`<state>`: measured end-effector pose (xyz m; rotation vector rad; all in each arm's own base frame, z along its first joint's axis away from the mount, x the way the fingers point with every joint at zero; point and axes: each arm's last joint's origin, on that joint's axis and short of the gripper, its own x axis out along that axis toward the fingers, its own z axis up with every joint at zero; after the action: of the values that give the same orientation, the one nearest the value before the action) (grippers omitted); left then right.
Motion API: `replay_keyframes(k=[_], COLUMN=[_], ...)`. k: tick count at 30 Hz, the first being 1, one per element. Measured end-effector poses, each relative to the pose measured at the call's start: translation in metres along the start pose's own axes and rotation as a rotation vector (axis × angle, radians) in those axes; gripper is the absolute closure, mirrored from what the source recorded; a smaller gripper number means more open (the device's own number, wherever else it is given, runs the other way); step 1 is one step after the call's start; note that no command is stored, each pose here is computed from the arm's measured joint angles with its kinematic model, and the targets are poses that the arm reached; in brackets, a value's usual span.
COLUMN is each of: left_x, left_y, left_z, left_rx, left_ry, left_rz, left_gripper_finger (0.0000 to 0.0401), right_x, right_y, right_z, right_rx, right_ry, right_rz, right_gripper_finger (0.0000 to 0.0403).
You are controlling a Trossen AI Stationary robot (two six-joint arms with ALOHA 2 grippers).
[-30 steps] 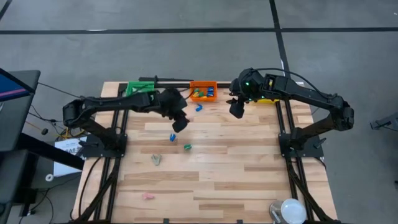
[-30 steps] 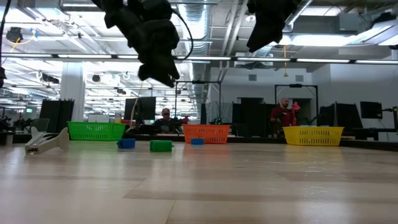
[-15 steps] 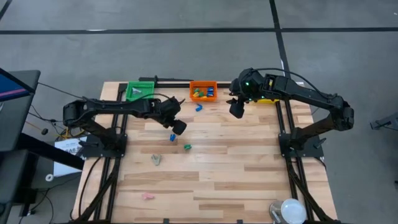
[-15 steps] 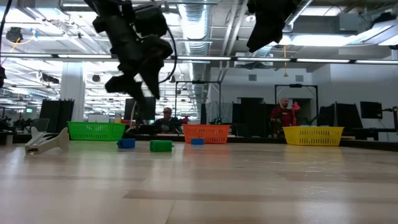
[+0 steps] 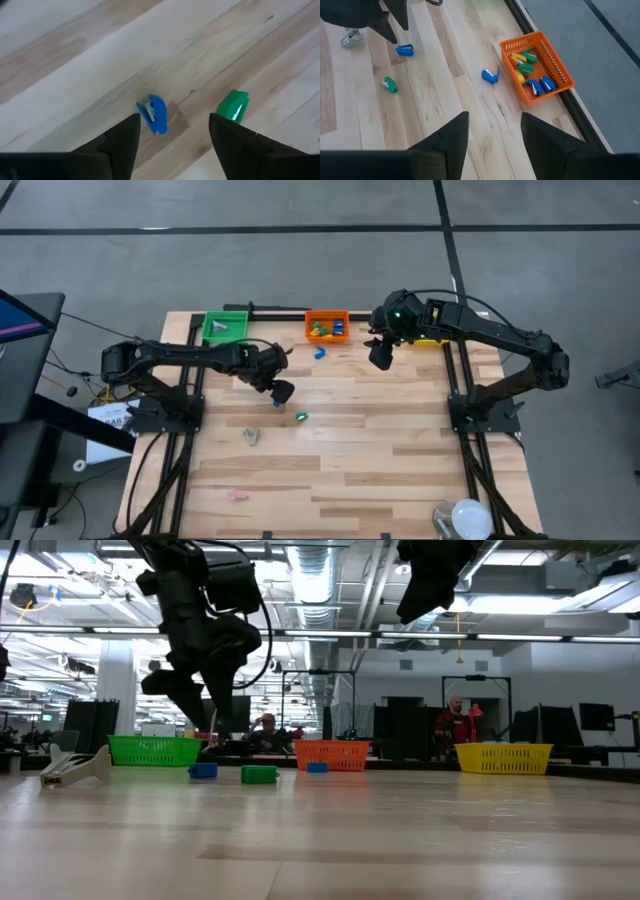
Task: Pick and place Stapler, Stapler remover, tape
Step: Put the blue stapler into the orange bin
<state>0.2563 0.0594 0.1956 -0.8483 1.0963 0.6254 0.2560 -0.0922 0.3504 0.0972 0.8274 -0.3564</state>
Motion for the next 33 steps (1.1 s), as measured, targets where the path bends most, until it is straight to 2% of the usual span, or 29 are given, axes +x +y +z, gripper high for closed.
replay_keyframes(k=[13, 21, 33], left_x=[0.001, 0.014, 0.015], left_y=[0.002, 0.013, 0.004], left_z=[0.0, -0.014, -0.021], left_rx=[-0.018, -0.085, -0.048], left_ry=[-0.037, 0.005, 0.0], left_rz=[0.049, 0.098, 0.077], left_gripper_finger=[0.0174, 0.0174, 0.0174], right_x=[0.0, 0.0, 0.0], right_y=[0.0, 0.0, 0.0], right_z=[0.0, 0.0, 0.0], right_rx=[0.0, 0.0, 0.0], right_ry=[0.0, 0.0, 0.0], right_rz=[0.0, 0.0, 0.0], right_gripper_finger=[0.023, 0.023, 0.023])
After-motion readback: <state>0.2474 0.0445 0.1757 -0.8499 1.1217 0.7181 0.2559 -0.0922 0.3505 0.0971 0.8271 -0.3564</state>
